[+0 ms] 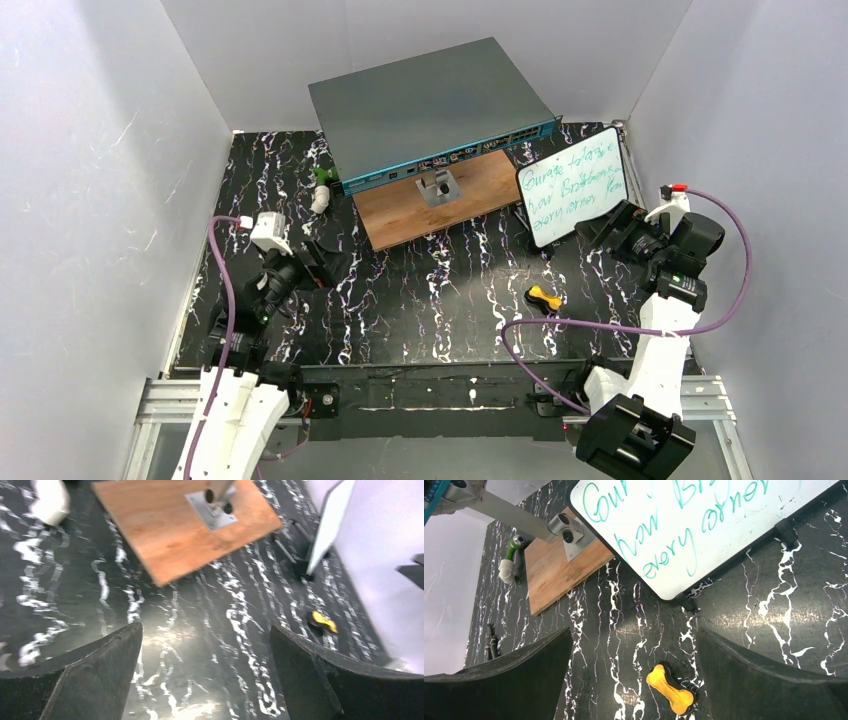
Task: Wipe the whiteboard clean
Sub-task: Pick up the whiteboard from the whiteboard stand.
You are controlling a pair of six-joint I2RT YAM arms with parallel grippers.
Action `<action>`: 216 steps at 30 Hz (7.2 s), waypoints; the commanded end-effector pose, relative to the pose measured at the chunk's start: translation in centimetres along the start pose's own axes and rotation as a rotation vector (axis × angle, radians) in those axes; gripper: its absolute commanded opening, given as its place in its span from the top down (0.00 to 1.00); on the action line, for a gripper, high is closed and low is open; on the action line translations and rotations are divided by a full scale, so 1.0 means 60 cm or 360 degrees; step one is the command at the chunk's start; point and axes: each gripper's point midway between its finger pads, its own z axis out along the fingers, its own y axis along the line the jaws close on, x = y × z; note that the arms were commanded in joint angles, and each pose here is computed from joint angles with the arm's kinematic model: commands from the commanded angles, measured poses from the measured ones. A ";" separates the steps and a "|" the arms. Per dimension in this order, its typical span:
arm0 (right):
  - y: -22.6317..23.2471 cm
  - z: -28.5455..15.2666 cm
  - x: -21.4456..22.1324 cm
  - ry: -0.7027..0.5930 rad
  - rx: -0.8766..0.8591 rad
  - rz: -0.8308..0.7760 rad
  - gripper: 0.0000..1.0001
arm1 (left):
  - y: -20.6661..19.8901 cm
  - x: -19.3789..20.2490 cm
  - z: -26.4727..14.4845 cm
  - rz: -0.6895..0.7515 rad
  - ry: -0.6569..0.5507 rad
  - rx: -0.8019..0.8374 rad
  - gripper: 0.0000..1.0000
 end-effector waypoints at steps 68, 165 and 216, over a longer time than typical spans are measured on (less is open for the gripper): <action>0.094 -0.038 0.043 0.0108 -0.0723 -0.0732 0.02 | -0.553 0.301 0.600 -0.0365 0.0079 0.1067 0.72; 0.114 -0.057 0.048 0.0095 -0.0816 -0.0743 0.02 | -0.474 0.251 0.520 -0.0277 0.0014 0.1138 0.83; 0.119 -0.060 0.050 0.0101 -0.0846 -0.0738 0.02 | -0.503 0.087 0.400 -0.0315 -0.0417 0.1298 1.00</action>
